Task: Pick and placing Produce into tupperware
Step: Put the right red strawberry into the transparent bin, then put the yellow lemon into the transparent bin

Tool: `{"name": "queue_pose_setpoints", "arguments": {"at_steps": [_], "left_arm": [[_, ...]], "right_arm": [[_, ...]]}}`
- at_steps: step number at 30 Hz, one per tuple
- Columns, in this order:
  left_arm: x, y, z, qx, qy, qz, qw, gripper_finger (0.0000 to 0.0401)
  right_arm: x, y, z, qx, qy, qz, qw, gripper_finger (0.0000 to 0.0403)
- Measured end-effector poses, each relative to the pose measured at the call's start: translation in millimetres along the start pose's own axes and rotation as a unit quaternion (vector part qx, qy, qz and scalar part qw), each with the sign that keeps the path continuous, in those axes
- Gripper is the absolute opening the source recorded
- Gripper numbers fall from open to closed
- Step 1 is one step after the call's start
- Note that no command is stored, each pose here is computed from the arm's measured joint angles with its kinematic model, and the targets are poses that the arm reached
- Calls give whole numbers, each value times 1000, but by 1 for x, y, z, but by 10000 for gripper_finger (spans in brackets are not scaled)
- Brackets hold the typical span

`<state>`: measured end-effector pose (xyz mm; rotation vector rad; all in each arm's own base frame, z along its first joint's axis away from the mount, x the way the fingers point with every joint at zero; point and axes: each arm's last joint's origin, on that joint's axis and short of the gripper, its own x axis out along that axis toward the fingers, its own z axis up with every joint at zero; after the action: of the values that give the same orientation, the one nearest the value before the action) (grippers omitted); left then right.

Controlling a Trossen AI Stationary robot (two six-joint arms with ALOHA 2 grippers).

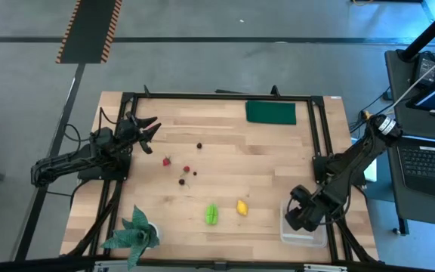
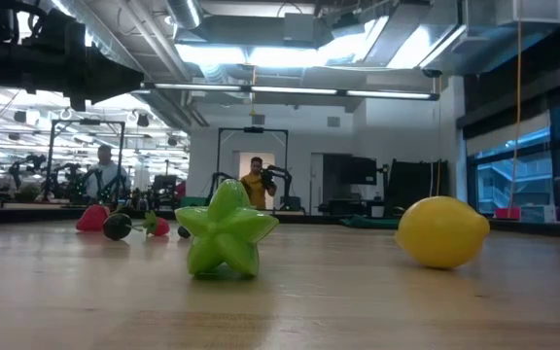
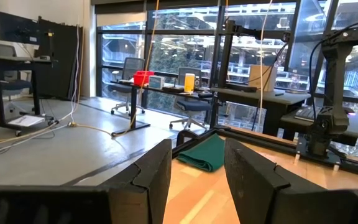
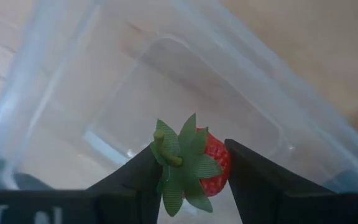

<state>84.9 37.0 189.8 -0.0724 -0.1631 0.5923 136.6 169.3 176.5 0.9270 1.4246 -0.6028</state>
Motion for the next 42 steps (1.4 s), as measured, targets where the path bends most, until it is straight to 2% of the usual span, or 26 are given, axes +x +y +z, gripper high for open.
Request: {"name": "queue_pose_setpoints", "arguments": {"at_steps": [15, 27, 33, 38, 42], "left_arm": [[0, 0, 0, 0, 0, 0, 1000, 140], [0, 0, 0, -13, 0, 0, 1000, 140], [0, 0, 0, -13, 0, 0, 1000, 140], [0, 0, 0, -13, 0, 0, 1000, 140], [0, 0, 0, -13, 0, 0, 1000, 140]], "right_arm": [[1, -1, -1, -2, 0, -1, 1000, 167], [1, 0, -1, -3, 4, 7, 1000, 213], [0, 10, -8, -22, 70, 49, 996, 218], [-15, 23, -13, -38, 90, 74, 993, 218], [-35, 27, -14, -41, 61, 52, 996, 218]]}}
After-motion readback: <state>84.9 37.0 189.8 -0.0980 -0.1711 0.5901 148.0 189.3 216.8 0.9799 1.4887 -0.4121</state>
